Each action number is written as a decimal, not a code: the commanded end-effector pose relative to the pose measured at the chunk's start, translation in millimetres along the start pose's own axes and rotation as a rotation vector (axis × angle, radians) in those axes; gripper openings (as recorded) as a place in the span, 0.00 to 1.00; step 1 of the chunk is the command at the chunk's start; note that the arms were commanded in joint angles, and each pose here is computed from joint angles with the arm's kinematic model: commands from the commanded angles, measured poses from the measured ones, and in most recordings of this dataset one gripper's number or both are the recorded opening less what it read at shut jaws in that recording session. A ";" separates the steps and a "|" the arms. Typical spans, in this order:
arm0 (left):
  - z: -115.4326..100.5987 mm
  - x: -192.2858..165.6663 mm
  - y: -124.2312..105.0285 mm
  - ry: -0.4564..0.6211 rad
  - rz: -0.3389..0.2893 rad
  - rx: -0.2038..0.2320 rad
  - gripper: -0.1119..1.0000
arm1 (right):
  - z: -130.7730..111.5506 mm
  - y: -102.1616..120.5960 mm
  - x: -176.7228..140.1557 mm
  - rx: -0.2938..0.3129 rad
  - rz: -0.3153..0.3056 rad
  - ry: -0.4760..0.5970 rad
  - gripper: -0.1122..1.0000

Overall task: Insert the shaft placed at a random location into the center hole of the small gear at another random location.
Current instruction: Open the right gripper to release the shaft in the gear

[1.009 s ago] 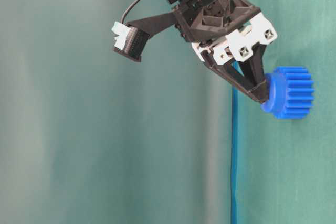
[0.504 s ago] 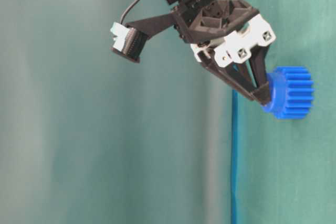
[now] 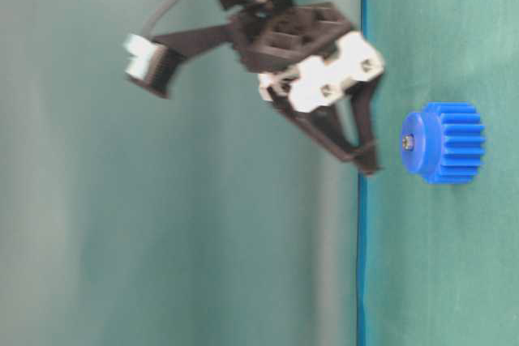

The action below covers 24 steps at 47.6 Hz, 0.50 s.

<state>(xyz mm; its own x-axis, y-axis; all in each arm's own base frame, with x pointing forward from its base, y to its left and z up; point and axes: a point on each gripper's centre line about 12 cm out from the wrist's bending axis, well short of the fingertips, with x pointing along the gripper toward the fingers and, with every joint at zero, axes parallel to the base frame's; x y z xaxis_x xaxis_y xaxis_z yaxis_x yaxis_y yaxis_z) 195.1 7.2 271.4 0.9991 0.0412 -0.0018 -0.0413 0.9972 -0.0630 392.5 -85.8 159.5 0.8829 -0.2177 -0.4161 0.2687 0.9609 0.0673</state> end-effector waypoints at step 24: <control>4.1 0.7 0.1 -0.012 0.001 0.000 0.10 | 24.2 1.5 -61.2 0.011 0.014 -0.059 0.76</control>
<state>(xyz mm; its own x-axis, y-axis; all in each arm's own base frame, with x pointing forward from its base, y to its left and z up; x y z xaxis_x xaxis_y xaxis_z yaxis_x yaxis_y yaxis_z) 194.6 7.2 271.9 0.9992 0.0412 -0.0002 -0.0411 0.9972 -0.0631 357.3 -77.6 195.6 0.8950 -0.2129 -0.3921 0.2630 0.9616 0.0782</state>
